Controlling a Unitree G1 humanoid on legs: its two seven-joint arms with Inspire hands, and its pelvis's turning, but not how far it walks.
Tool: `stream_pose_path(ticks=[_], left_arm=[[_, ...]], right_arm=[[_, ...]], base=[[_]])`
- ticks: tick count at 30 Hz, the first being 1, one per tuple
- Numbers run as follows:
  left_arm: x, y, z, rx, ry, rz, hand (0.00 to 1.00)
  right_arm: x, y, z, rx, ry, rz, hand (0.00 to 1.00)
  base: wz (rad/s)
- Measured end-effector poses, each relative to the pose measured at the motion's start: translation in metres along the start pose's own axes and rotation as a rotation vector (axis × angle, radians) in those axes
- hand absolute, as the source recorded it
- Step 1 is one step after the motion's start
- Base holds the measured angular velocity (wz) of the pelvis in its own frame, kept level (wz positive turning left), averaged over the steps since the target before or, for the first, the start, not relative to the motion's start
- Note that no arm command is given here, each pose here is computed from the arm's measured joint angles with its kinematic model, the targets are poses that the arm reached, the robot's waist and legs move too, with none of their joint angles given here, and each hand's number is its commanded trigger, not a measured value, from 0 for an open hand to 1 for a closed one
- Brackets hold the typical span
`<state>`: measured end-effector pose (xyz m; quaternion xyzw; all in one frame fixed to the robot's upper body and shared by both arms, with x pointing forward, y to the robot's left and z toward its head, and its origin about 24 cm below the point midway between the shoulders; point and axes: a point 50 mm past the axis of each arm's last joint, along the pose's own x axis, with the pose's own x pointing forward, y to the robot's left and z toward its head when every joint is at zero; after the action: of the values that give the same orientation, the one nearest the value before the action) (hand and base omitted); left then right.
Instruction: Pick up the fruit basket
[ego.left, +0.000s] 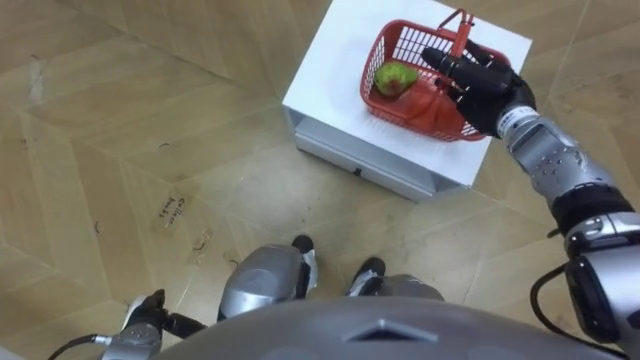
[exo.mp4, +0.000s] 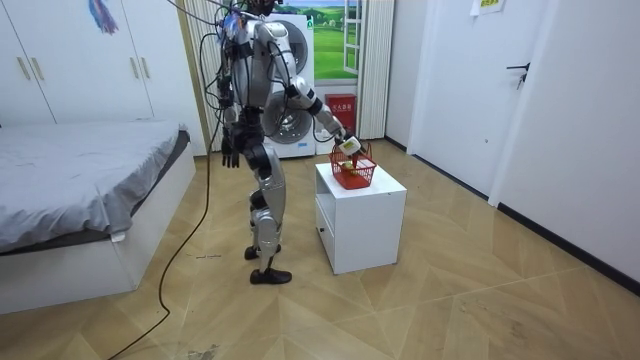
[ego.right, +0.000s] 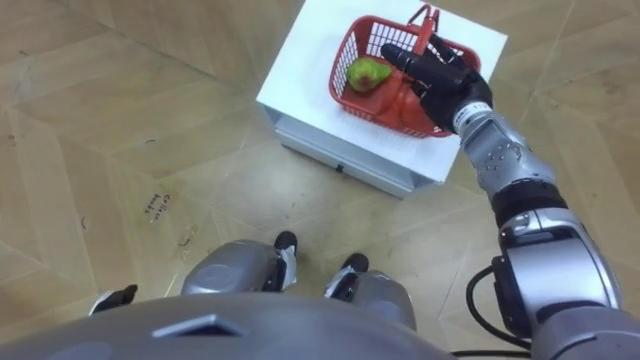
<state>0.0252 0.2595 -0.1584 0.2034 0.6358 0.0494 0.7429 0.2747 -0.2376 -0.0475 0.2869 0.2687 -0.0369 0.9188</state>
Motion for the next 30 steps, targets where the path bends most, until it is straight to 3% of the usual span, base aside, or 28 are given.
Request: stream_pose_path(ticks=[17,30], left_arm=[[0.0,0.006,0.005,0.0,-0.024,0.019,0.0],[0.0,0.009,0.003,-0.014,-0.024,0.058,0.0]], right_arm=[[-0.02,-0.036,-0.022,0.056,0.029,-0.098,0.0],[-0.028,-0.035,-0.009,0.116,-0.069,-0.075,0.0]], base=[[-0.02],[-0.07]])
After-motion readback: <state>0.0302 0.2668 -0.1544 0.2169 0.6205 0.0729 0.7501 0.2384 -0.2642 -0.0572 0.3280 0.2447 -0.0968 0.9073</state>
